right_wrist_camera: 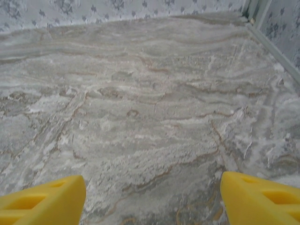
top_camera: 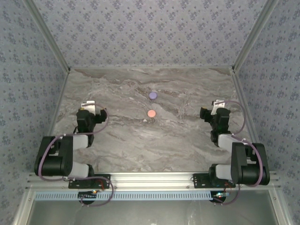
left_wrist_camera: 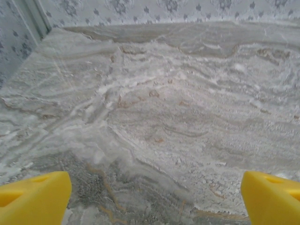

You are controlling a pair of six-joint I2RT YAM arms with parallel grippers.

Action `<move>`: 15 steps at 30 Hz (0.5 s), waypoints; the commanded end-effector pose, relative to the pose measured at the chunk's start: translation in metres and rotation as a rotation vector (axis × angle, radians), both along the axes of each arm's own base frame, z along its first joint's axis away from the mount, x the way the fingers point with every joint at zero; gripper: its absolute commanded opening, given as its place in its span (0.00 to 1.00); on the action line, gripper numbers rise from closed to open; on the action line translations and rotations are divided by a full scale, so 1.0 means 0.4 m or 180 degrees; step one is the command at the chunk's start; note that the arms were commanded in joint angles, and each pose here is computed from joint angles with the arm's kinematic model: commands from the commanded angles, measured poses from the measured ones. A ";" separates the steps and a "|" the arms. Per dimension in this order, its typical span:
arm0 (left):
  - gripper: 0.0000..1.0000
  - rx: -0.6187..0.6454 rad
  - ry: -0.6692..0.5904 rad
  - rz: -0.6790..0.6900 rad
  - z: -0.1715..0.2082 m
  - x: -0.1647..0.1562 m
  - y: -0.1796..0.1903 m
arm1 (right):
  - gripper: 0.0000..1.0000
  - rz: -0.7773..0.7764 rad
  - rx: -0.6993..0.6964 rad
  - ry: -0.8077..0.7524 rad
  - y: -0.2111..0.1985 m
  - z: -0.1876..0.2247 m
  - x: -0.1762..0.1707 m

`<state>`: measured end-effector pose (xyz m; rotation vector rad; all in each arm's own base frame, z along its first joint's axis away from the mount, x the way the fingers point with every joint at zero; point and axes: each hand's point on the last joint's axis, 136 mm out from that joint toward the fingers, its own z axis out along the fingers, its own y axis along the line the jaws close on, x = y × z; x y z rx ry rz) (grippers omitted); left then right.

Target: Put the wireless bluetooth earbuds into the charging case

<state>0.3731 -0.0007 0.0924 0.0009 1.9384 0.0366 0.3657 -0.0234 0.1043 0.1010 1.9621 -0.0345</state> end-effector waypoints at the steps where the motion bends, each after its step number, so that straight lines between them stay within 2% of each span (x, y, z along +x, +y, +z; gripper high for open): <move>1: 0.93 0.0019 -0.0191 -0.0141 0.023 0.026 -0.012 | 0.78 0.0074 -0.0058 -0.0170 0.000 0.003 0.011; 8: 0.95 0.0026 -0.0101 -0.0184 0.001 0.036 -0.018 | 0.83 0.0122 -0.0126 -0.0120 0.012 -0.039 0.026; 10: 0.99 0.0022 0.0028 -0.0020 -0.005 0.054 0.004 | 1.00 0.0195 -0.0272 -0.0013 0.035 -0.056 0.046; 11: 0.99 -0.0048 0.0062 0.0145 -0.007 0.060 0.030 | 1.00 0.0189 -0.0282 0.0099 0.034 -0.061 0.052; 15: 0.99 -0.0108 0.0077 0.0162 -0.009 0.061 0.038 | 1.00 0.0110 -0.0184 0.0099 0.014 -0.061 0.057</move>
